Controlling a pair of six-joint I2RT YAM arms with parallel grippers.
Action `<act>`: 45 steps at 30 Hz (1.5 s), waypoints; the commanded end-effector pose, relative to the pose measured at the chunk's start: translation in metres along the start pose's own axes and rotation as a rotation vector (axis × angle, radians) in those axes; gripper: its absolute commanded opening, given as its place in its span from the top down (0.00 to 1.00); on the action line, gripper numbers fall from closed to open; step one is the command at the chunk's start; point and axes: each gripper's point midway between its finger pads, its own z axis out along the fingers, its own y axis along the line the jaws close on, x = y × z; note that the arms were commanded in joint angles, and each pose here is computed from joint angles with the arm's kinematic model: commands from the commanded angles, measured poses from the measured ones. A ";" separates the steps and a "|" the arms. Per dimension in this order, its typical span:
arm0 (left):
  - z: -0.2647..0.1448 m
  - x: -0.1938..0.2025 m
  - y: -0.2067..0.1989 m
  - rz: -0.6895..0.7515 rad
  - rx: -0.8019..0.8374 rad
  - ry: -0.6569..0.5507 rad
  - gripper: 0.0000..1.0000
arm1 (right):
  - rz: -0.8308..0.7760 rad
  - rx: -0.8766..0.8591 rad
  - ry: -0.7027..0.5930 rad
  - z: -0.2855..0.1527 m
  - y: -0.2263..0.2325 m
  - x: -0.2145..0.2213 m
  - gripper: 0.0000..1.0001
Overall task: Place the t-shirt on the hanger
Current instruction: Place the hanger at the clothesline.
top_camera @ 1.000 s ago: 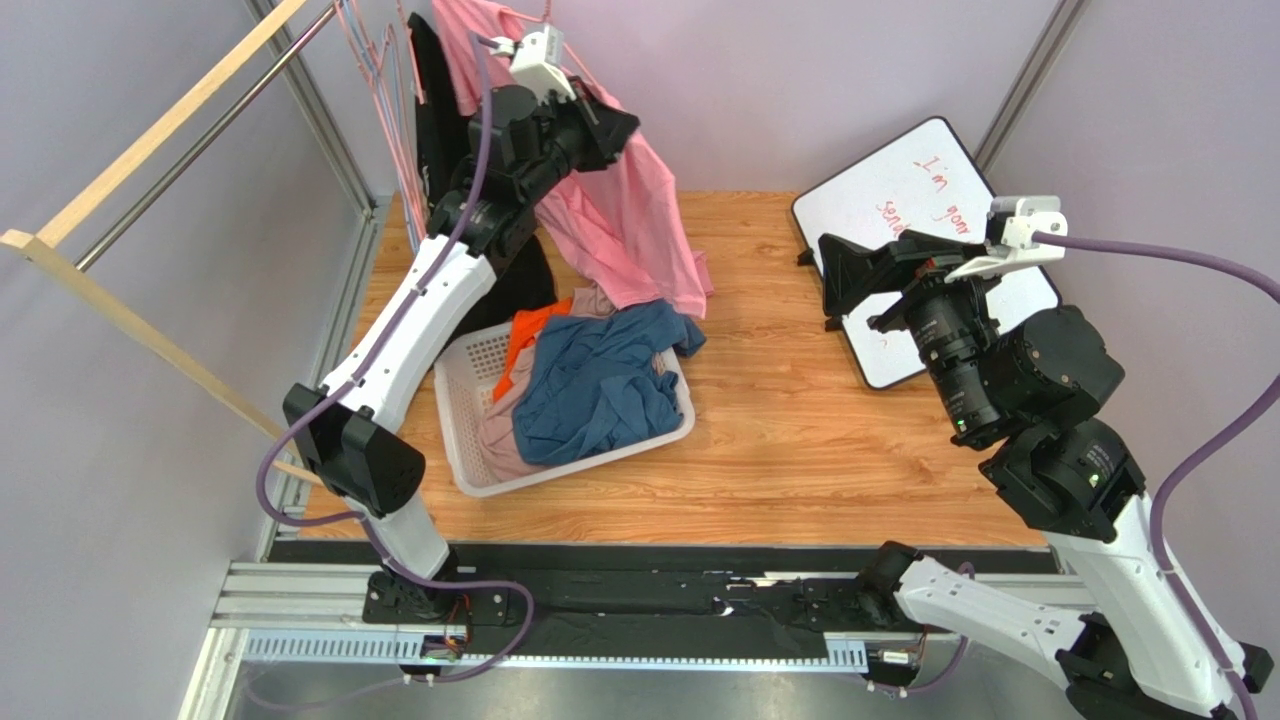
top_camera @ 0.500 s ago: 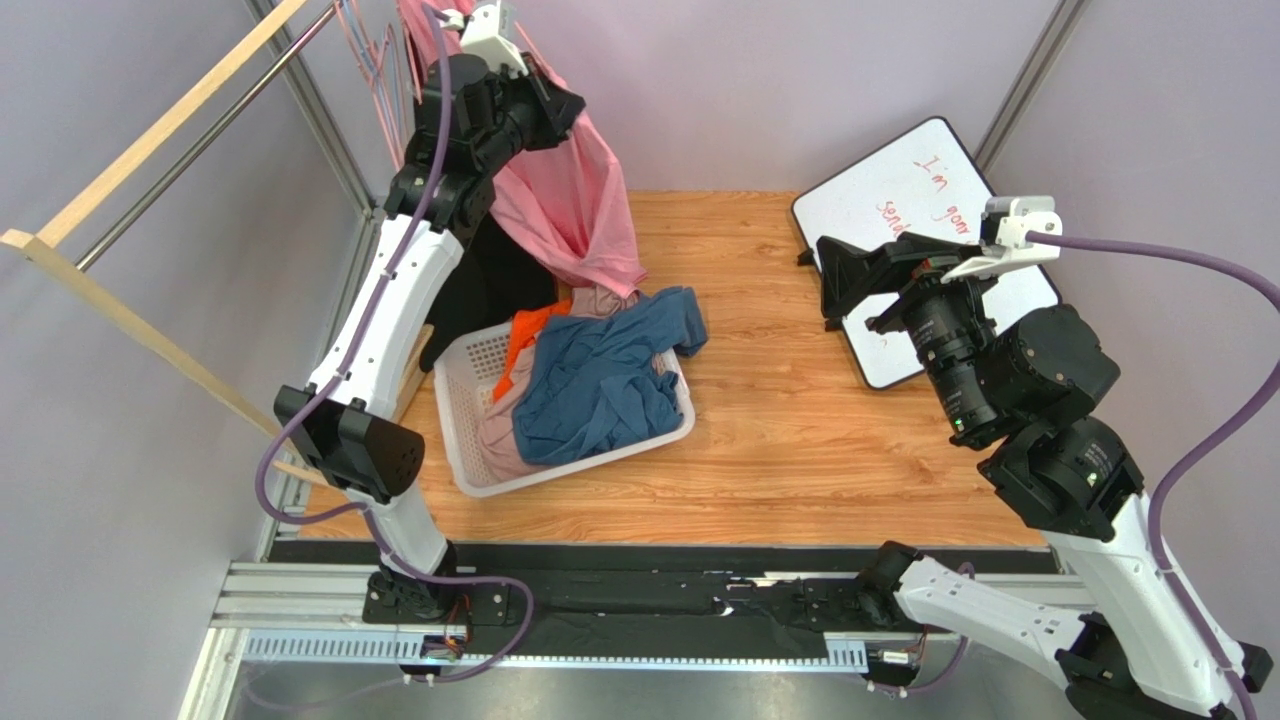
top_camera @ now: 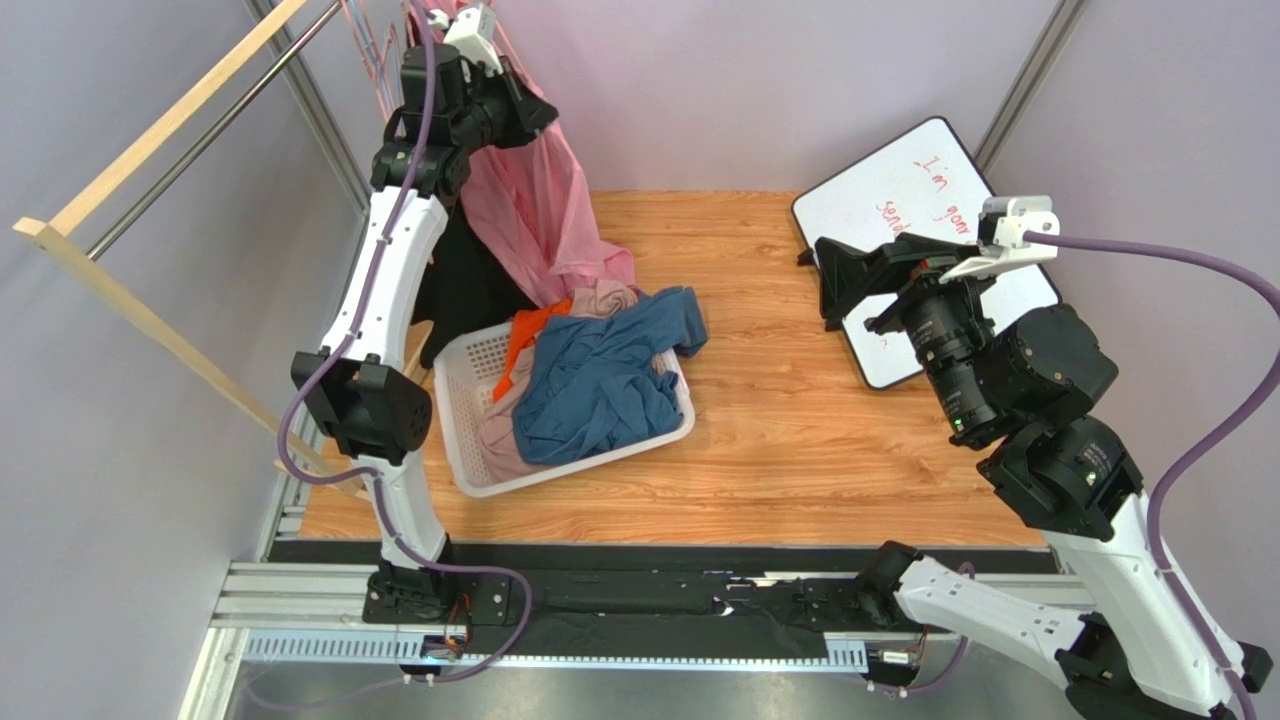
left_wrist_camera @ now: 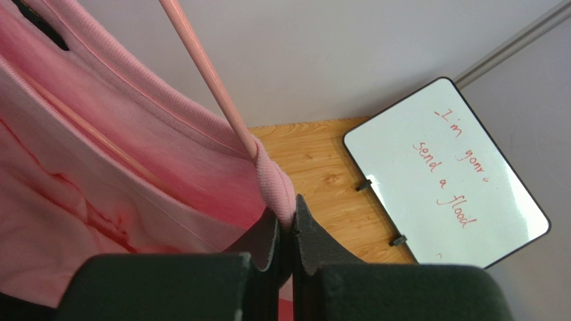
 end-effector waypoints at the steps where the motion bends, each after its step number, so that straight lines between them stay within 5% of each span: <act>1: -0.025 -0.039 0.001 0.046 0.019 -0.099 1.00 | 0.001 -0.001 0.003 -0.003 -0.002 0.000 0.00; 25: -0.052 -0.105 0.035 0.128 -0.148 -0.281 1.00 | 0.005 -0.013 0.027 0.001 0.002 0.007 0.00; 45: -0.071 -0.102 0.080 0.085 -0.353 -0.335 1.00 | -0.002 -0.012 0.039 0.001 0.001 0.015 0.00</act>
